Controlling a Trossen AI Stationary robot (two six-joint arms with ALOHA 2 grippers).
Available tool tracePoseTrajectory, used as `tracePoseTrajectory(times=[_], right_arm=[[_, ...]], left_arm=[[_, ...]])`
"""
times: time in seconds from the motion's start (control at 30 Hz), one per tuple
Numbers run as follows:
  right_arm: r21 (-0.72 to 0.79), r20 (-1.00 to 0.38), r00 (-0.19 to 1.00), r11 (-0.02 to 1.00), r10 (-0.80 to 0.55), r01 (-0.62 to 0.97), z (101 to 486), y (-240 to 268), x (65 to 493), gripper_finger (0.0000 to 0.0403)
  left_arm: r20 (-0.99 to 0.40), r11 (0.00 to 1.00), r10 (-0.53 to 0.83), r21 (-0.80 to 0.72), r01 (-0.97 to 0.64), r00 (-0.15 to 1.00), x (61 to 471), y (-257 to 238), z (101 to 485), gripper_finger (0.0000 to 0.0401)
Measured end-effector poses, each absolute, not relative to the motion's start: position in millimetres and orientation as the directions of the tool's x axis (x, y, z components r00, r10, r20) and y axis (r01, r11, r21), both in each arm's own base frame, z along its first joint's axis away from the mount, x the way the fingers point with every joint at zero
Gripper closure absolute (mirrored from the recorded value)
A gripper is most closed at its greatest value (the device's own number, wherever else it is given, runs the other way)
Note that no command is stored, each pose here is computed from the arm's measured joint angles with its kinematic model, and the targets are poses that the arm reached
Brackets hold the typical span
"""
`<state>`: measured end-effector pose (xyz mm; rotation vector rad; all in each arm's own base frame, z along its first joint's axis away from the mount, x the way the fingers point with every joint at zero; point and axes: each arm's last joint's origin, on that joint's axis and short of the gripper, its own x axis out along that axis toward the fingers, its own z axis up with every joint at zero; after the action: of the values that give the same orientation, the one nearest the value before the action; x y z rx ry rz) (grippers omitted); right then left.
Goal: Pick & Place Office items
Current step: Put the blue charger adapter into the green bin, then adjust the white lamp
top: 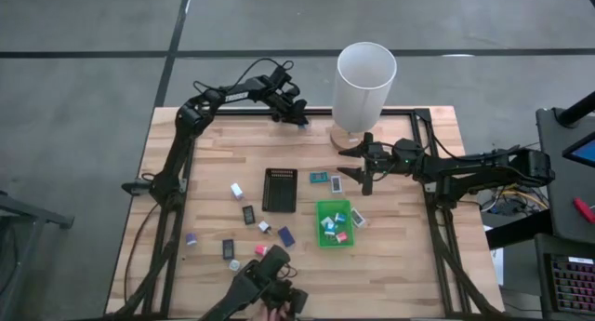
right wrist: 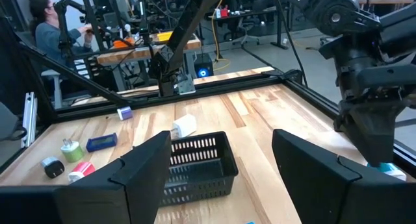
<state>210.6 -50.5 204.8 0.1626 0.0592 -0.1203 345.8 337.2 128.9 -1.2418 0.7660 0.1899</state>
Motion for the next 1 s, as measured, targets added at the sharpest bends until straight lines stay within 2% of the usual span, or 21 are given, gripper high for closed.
tracePoseTrajectory(times=[0.17,0.37,0.73,1.0], right_arm=[[0.158,-0.069,0.991,0.98,-0.115,0.124,204.8,-50.5,210.7,0.014],[0.158,-0.069,0.991,0.98,-0.115,0.124,204.8,-50.5,210.6,0.0147],[0.158,-0.069,0.991,0.98,-0.114,0.124,204.8,-50.5,210.6,0.0136],[0.158,-0.068,0.991,0.98,-0.115,0.124,204.9,-50.5,210.6,0.0142]], left_arm=[[-0.643,0.299,-0.288,-0.765,-0.571,0.71,339.3,335.7,125.8,0.0211],[-0.652,0.293,-0.29,-0.757,-0.584,0.7,336.6,336.1,125.2,0.0211],[-0.626,0.482,-0.174,-0.727,-0.489,0.76,347.5,349.3,167.2,0.0211],[-0.638,0.422,-0.187,-0.739,-0.525,0.747,345.3,347.4,162.0,0.0211]])
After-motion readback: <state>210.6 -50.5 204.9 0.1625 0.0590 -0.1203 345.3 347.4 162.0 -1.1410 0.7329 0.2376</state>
